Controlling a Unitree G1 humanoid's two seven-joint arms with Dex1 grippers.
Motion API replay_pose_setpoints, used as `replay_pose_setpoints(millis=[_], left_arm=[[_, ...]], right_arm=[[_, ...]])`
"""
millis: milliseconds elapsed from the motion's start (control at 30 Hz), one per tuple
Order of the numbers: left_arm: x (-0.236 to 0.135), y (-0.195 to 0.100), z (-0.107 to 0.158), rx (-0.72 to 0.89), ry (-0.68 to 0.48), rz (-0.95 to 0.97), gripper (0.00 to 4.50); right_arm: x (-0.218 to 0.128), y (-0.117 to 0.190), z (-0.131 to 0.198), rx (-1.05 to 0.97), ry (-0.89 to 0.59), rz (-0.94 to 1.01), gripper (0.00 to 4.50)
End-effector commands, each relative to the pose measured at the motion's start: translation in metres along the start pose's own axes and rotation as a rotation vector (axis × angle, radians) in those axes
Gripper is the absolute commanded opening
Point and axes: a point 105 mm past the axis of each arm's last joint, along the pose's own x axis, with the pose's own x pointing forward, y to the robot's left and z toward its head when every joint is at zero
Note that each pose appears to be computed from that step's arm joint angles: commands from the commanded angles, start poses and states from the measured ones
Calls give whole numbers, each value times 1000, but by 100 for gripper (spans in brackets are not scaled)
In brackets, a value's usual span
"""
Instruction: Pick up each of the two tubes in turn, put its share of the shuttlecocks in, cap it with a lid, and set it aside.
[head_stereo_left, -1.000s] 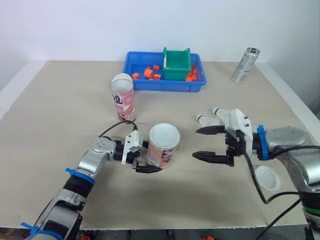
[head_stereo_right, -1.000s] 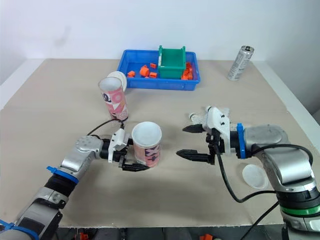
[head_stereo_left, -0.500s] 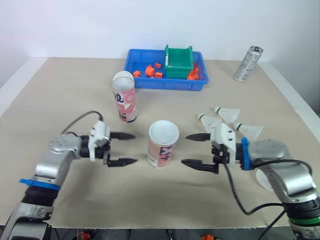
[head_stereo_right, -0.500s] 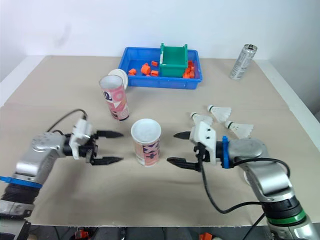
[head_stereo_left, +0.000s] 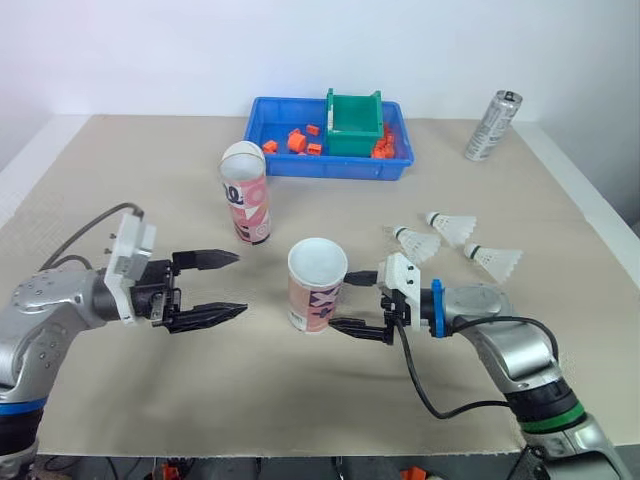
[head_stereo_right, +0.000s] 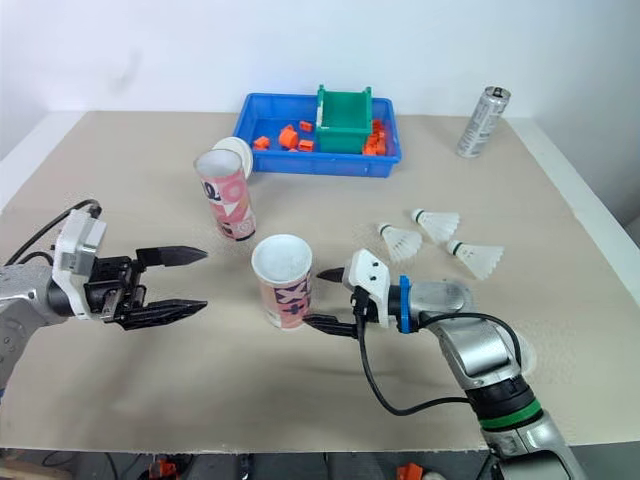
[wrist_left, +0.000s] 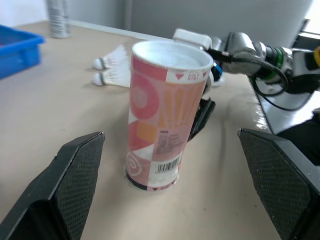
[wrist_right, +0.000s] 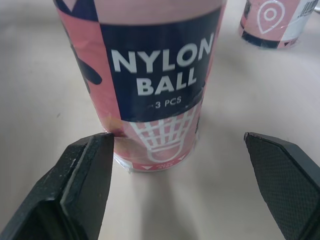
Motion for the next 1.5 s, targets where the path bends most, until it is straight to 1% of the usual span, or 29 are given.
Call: replay_pose_setpoints(millis=[33,167,333,633,767,933,1133,1167,1233,1500], left_arm=[[-4,-3,6,46,17,19,446],[-5,-6,-11,70,95,9,446],[-4,-4,-15,76,98,14,446],[-5,-2,-18,82,115,16,446],[-5,-1,-18,87,120,17,446],[-3,-2,-19,86,120,12,446],[-2,-2,-21,85,123,9,446],[-1,-1,-22,85,123,8,450],[0,-1,-22,86,122,6,450],[5,0,-23,86,119,-12,450]], right_arm=[[6,2,13,-16,-49,32,450],[13,3,17,-31,-71,56,450],[24,5,26,-62,-108,81,450],[40,11,28,-105,-114,140,450],[51,9,35,-130,-147,142,450],[53,7,43,-127,-182,146,450],[51,11,42,-123,-179,167,450],[51,11,42,-119,-178,166,393],[50,11,42,-116,-178,165,331],[38,-1,54,-91,-220,109,331]])
